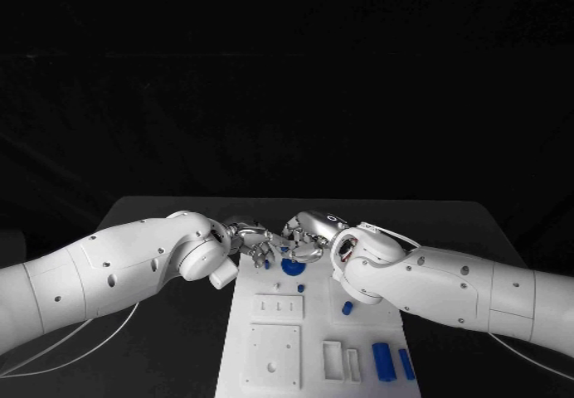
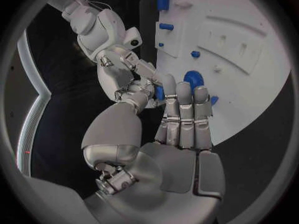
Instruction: Assemble the parts on the task board
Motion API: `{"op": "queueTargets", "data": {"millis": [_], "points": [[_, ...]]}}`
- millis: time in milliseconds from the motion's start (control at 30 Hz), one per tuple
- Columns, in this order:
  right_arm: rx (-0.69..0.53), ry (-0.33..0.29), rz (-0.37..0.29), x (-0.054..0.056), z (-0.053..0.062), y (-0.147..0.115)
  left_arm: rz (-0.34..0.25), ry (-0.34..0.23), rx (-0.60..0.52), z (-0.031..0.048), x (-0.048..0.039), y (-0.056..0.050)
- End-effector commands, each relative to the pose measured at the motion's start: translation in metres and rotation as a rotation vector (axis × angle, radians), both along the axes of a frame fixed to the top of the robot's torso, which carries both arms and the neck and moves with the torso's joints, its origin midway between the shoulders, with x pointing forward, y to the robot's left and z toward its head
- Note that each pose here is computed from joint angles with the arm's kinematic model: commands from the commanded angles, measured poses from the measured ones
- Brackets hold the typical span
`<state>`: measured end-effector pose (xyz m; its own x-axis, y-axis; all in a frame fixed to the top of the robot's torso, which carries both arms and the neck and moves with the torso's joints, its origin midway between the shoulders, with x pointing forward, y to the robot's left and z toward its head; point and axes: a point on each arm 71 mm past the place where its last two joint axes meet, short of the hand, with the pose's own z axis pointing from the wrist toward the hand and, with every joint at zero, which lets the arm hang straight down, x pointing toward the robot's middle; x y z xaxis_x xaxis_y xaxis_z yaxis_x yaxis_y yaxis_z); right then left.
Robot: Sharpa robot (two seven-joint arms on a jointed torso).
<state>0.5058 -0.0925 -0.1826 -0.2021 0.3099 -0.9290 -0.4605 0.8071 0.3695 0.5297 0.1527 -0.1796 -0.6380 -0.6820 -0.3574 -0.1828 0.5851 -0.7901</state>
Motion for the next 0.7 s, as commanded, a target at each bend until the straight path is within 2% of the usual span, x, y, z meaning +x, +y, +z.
{"op": "queueTargets", "data": {"millis": [33, 700], "points": [[-0.013, 0.004, 0.038, -0.0034, -0.0007, 0.0067, -0.034, -0.007, -0.020, 0.0030, -0.0016, -0.0078], [-0.012, 0.006, 0.043, -0.0055, -0.0011, 0.0088, -0.017, -0.009, -0.012, 0.0020, 0.0031, -0.0078]]}}
